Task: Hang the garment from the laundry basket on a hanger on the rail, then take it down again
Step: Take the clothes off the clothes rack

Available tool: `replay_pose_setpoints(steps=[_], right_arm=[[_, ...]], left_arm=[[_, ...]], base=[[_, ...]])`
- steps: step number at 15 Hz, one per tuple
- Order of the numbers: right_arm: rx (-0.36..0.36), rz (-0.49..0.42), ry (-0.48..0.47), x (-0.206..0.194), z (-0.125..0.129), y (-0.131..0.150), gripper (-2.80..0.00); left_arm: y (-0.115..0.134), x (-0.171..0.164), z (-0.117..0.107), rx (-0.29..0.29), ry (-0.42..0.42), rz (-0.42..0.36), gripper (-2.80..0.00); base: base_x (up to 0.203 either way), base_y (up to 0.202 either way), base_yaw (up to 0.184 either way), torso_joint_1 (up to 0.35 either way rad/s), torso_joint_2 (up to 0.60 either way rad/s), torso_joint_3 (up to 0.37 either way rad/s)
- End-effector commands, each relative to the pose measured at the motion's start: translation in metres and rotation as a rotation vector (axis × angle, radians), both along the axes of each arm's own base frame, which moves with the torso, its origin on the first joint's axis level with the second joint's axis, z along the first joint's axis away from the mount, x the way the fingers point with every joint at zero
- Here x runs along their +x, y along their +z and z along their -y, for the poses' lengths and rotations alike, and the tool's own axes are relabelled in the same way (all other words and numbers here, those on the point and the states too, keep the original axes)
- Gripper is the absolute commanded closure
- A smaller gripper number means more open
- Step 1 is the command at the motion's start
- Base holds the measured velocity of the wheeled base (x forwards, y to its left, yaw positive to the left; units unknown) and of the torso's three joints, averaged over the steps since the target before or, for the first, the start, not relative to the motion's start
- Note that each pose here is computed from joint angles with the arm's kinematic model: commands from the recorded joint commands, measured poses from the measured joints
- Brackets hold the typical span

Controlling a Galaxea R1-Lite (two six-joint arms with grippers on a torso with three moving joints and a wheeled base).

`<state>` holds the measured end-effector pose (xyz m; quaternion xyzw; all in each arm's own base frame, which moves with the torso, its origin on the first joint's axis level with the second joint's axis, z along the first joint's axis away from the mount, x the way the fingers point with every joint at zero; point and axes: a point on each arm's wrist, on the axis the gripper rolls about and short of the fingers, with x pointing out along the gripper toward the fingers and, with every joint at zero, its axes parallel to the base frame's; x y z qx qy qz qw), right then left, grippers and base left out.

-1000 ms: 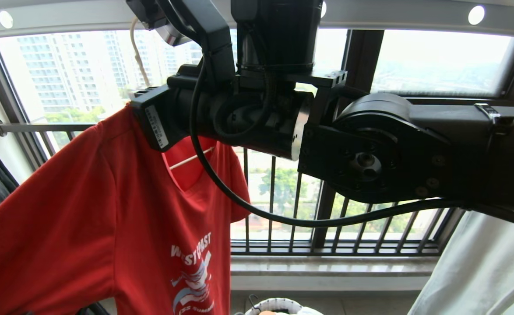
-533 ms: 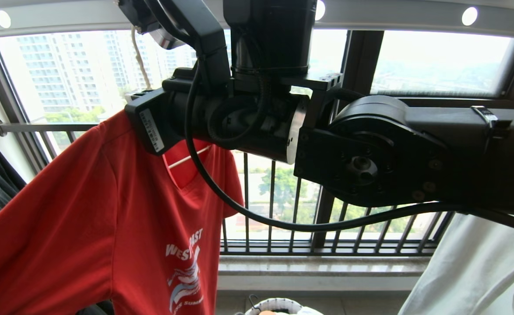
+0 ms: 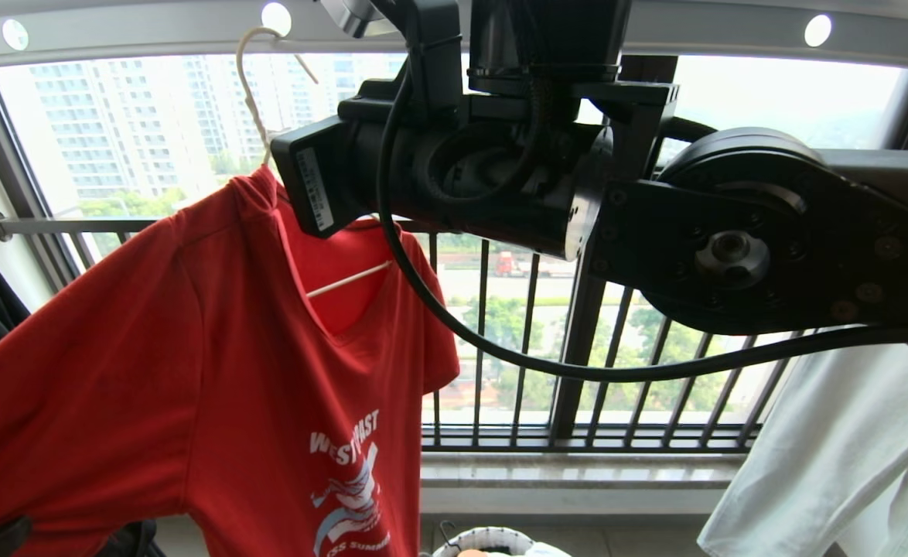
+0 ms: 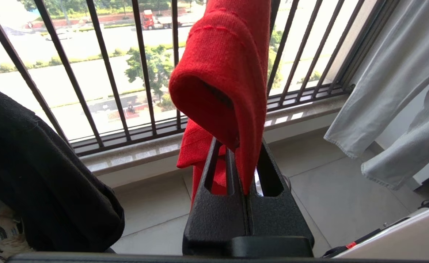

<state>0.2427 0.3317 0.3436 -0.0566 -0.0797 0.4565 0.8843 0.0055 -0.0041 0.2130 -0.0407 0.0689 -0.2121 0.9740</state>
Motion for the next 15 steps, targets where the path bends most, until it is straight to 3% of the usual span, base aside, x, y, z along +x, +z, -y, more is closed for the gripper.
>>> replay_pose_setpoints(steps=[1,6,11,12,15], right_arm=[[-0.015,-0.014,-0.016,0.001,0.011,0.005,0.00],[-0.039,-0.021,-0.046,0.016,0.011,-0.005,0.00],[-0.133,-0.011,-0.096,0.045,0.006,-0.035,0.00],[-0.141,-0.013,-0.099,0.048,0.006,-0.038,-2.80],[-0.162,-0.005,-0.097,0.047,0.005,-0.041,-2.80]], left_arm=[[0.002,0.003,0.000,0.007,0.060,-0.004,0.00],[0.008,0.002,-0.004,0.013,0.194,0.020,0.00],[0.015,-0.002,-0.005,-0.001,0.202,0.053,0.00],[0.015,-0.002,-0.005,0.000,0.202,0.053,0.00],[0.016,0.000,-0.005,0.003,0.202,0.048,0.00]], base=[[0.000,0.000,0.000,0.000,0.00,0.000],[0.000,0.000,0.000,0.000,0.00,0.000],[0.000,0.000,0.000,0.000,0.00,0.000],[0.000,0.000,0.000,0.000,0.00,0.000],[0.000,0.000,0.000,0.000,0.00,0.000]])
